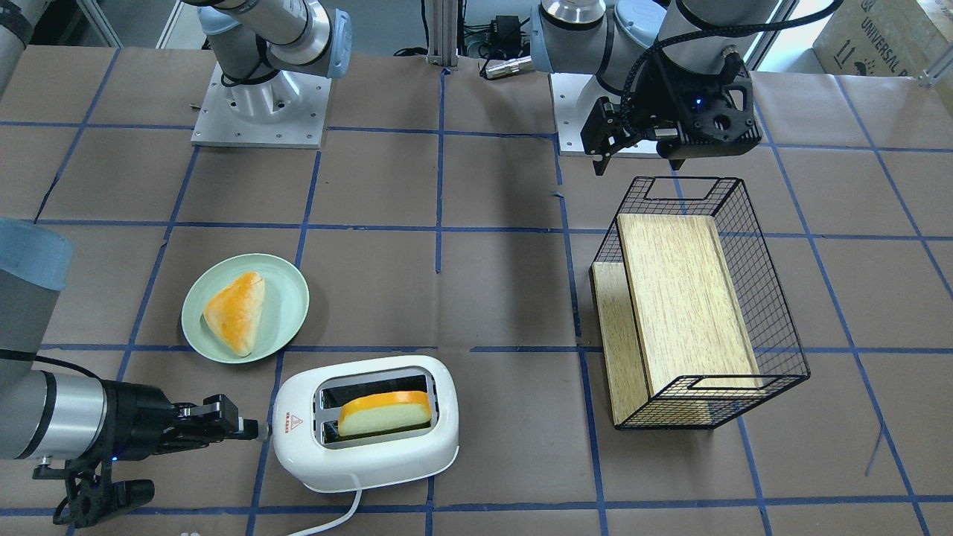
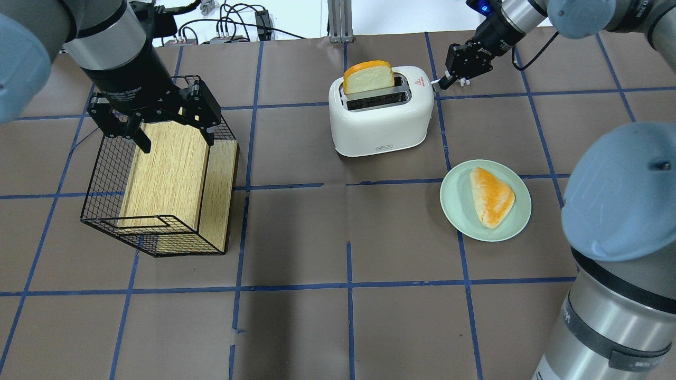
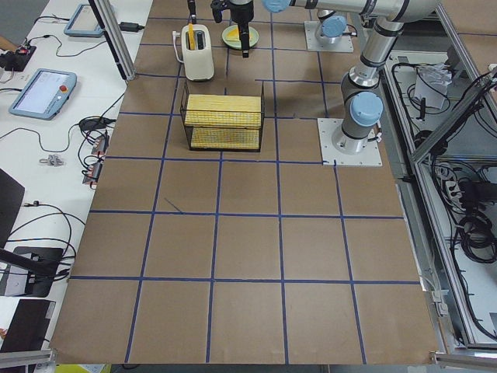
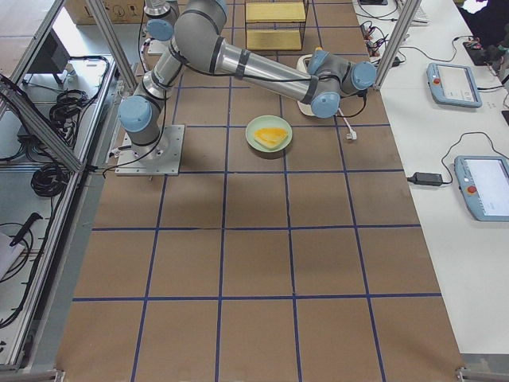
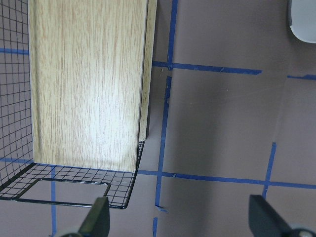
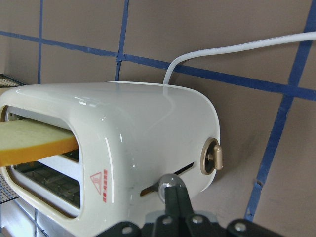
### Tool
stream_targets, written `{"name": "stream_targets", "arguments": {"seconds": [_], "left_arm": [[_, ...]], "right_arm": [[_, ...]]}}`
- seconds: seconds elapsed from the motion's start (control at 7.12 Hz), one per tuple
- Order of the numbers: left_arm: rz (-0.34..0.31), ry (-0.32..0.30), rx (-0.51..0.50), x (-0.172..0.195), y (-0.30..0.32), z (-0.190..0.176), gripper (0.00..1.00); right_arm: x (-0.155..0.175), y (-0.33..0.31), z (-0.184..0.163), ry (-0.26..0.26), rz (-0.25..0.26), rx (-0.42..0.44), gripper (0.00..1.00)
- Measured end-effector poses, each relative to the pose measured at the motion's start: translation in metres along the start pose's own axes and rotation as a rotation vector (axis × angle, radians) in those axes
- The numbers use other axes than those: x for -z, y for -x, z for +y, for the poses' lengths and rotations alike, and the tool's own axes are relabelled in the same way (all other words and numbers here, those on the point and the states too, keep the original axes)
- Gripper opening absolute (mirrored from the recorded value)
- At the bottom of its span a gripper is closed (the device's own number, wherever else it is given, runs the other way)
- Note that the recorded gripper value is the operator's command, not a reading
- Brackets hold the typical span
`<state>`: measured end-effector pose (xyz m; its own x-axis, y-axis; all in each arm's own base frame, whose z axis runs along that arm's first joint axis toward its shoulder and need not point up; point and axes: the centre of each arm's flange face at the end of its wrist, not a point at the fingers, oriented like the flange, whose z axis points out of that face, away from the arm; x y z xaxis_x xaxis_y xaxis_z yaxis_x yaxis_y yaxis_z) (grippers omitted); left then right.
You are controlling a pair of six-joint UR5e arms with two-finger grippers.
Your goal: Press toaster with right arm
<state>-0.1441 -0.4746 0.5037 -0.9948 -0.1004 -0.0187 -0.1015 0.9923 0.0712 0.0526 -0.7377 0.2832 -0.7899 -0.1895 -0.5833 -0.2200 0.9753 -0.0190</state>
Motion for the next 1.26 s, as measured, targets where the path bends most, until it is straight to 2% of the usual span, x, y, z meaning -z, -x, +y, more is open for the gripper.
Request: {"name": "stream_targets", "arguments": {"seconds": [0.7, 1.26], "left_arm": [[0.000, 0.001, 0.000, 0.000, 0.000, 0.000, 1.00], [0.000, 0.001, 0.000, 0.000, 0.000, 0.000, 1.00]], "right_arm": [[-0.031, -0.027, -0.013, -0.007, 0.004, 0.013, 0.02], [-0.039, -0.035, -0.018, -0.022, 0.013, 0.027, 0.02]]}}
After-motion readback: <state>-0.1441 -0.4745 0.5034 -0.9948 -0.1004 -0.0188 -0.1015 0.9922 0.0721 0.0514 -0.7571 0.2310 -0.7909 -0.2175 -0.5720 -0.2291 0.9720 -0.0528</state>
